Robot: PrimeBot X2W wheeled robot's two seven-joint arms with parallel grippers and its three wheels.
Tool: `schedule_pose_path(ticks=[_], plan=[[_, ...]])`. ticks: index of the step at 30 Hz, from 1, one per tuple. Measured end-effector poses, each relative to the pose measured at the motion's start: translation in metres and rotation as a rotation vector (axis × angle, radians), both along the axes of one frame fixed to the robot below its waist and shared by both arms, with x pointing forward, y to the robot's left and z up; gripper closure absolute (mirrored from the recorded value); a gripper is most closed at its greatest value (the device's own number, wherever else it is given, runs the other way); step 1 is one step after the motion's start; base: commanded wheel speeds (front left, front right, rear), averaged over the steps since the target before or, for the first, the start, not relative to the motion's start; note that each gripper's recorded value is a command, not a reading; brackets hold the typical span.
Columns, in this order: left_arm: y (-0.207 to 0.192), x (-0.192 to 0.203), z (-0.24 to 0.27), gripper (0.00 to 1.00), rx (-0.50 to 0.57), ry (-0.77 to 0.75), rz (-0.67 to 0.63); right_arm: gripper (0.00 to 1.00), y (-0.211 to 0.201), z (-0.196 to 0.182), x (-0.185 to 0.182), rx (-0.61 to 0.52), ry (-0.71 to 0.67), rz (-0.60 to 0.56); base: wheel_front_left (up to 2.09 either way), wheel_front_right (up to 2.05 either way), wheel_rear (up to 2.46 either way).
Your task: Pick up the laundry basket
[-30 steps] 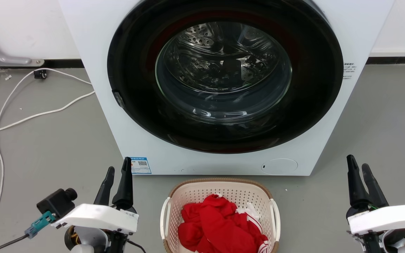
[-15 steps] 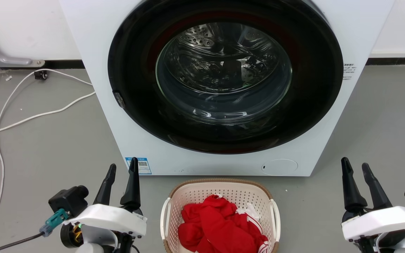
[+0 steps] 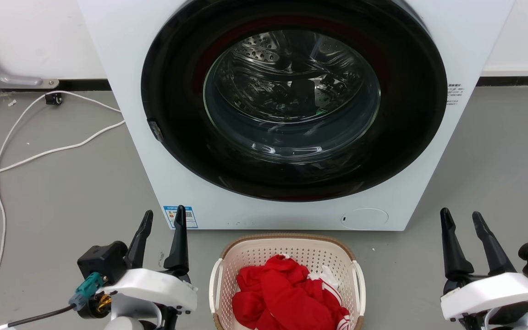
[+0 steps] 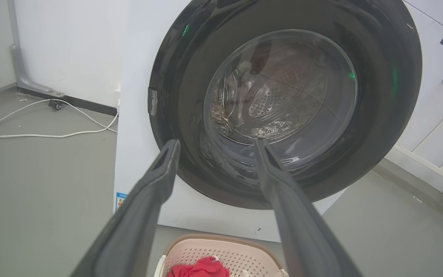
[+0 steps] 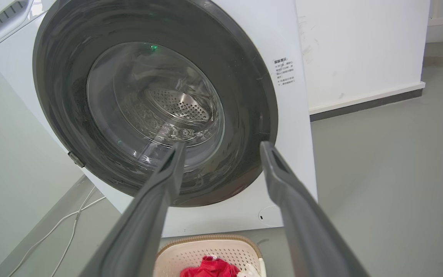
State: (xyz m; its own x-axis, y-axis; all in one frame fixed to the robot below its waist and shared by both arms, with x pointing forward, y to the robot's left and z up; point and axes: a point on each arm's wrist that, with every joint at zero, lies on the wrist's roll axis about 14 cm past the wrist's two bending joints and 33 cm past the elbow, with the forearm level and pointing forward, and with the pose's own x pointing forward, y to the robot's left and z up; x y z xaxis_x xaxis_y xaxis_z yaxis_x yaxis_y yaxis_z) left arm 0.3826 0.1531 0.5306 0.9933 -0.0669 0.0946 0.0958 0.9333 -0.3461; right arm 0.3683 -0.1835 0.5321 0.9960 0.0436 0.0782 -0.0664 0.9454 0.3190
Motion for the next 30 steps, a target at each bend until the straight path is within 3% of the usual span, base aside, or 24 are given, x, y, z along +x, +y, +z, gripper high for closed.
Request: schedule_pose_path(ticks=[30], plan=[[-0.0094,-0.0033,0.0046,0.0,0.272,-0.076,-0.007,0.0,0.0077,0.0002,-0.0061,-0.291,-0.008,0.019,0.0,0.0,0.0]])
